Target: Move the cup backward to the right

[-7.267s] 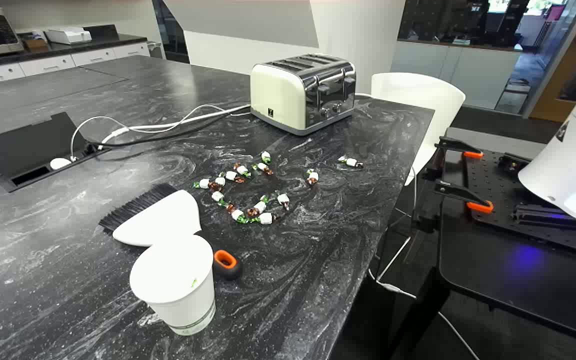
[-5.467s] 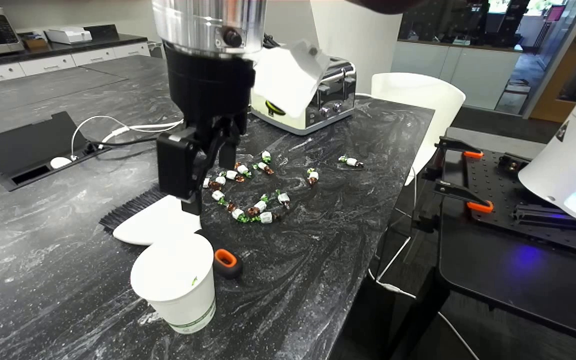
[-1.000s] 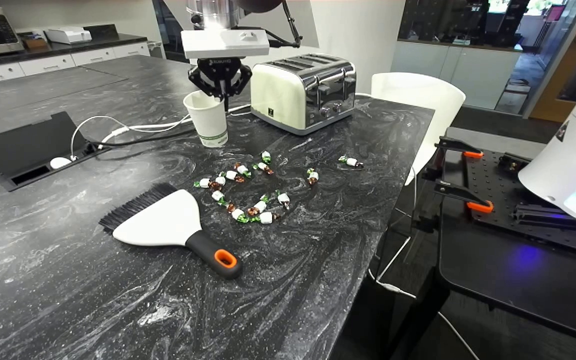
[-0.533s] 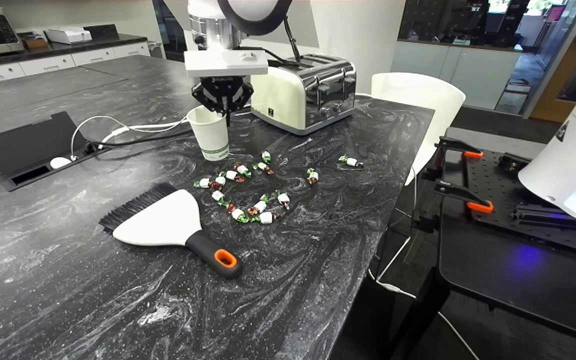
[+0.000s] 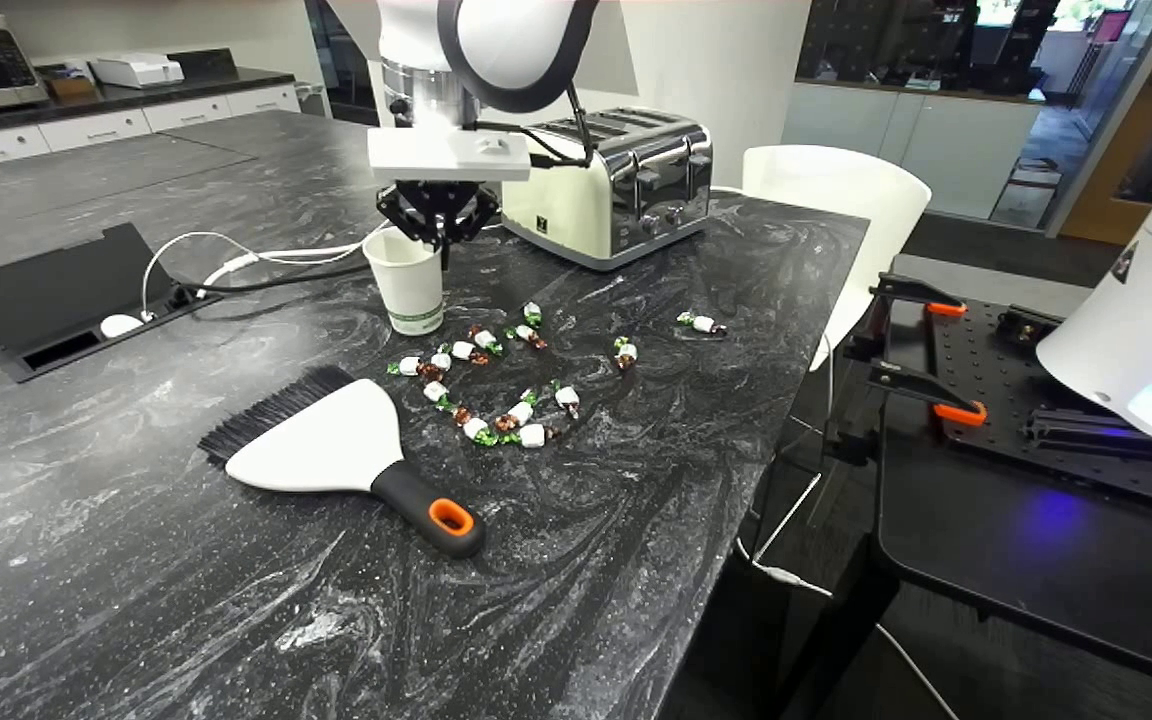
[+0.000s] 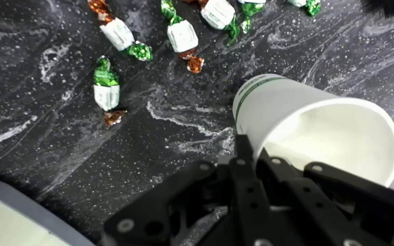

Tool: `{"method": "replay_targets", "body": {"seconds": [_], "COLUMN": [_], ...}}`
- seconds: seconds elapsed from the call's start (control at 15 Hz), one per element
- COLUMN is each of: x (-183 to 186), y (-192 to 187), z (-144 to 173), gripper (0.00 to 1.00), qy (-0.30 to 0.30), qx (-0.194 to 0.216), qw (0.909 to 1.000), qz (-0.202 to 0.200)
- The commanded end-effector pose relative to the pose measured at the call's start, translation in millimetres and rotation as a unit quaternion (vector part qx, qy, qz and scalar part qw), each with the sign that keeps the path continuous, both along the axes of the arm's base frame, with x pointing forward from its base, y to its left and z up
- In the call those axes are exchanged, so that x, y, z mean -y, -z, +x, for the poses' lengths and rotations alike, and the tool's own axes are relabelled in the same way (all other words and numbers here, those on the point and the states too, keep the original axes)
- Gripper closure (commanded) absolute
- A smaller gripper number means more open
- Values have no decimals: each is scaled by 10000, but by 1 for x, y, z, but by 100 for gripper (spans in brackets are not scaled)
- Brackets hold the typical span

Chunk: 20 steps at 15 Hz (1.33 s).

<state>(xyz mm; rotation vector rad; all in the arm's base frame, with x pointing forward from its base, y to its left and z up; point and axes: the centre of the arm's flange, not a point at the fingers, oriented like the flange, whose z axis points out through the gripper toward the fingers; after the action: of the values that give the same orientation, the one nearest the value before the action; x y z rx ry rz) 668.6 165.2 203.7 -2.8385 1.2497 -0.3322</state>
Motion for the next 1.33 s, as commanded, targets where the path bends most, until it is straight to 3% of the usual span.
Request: {"method": "replay_targets", "body": {"seconds": [0.0, 0.07, 0.13, 0.27, 0.8, 0.87, 1.27], "x": [0, 0, -1, -3, -35, -35, -22], "y": [4, 5, 5, -1, -68, -78, -150], "z": [2, 2, 2, 1, -35, -40, -84], "gripper": [99, 98, 71, 65, 5, 0, 0], "qy": [113, 112, 108, 80, -352, -392, -1031], "qx": [77, 68, 74, 142, 1024, 1119, 1385], "qw": [9999, 9999, 9999, 9999, 9941, 9929, 9847], "qz": [104, 84, 44, 49, 41, -29, -227]}}
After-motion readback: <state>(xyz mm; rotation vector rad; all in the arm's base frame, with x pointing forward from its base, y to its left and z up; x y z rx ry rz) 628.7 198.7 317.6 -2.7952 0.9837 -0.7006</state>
